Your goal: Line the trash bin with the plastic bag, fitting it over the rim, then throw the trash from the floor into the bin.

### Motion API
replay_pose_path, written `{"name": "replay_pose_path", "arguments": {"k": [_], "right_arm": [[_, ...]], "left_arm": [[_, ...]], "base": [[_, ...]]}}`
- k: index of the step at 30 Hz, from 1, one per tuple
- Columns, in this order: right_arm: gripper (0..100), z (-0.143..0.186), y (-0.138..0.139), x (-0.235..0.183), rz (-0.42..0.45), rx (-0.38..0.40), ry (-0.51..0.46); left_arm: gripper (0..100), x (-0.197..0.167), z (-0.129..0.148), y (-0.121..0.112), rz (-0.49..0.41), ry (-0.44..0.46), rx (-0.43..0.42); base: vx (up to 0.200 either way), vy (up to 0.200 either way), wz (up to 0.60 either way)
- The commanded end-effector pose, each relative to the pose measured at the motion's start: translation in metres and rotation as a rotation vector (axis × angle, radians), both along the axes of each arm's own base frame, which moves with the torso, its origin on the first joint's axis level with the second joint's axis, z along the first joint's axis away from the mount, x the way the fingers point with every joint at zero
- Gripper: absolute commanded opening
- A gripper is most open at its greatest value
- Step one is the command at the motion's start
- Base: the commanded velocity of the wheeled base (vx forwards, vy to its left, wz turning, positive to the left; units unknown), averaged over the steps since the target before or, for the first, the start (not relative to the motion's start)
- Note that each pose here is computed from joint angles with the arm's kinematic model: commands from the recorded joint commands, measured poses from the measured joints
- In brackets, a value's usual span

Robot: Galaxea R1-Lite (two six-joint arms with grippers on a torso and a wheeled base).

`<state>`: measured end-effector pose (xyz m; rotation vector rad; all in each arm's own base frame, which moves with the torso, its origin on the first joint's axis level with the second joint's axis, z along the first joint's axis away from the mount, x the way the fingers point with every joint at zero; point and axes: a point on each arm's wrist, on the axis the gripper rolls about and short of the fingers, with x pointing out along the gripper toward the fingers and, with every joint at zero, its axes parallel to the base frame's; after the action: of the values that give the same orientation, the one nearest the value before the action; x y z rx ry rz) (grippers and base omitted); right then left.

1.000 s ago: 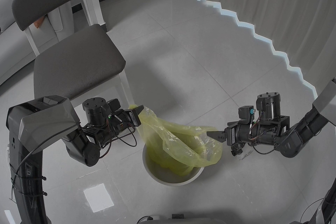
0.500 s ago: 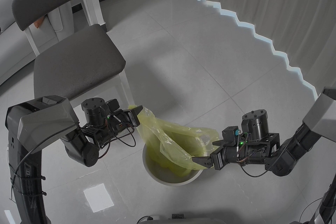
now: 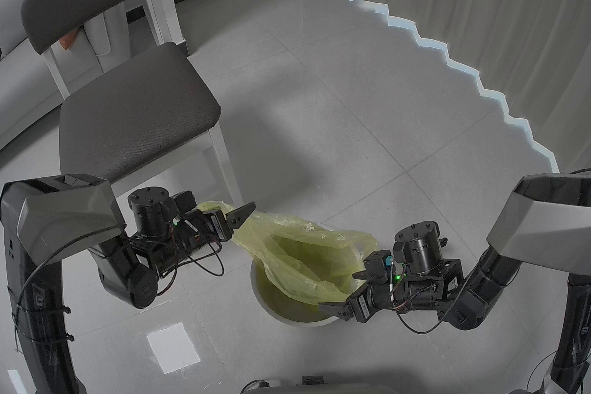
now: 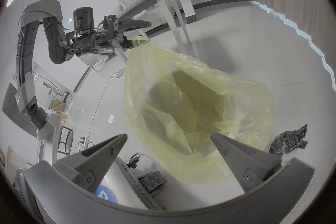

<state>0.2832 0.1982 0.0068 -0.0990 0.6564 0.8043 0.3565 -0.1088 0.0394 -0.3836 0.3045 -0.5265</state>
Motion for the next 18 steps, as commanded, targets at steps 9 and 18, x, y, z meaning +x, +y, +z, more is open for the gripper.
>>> {"name": "replay_pose_path", "arguments": {"k": [9,18], "right_arm": [[100,-0.015,0.006,0.004,0.015,-0.011,0.001],[100,-0.022,0.014,-0.006,0.068,-0.041,0.005]], "left_arm": [[100,-0.041,-0.002,0.020,-0.017,0.054,0.068],[100,-0.050,0.005,0.052,0.035,0.035,0.056]], "base": [[0.000,0.000,0.00],[0.000,0.000,0.00]]}}
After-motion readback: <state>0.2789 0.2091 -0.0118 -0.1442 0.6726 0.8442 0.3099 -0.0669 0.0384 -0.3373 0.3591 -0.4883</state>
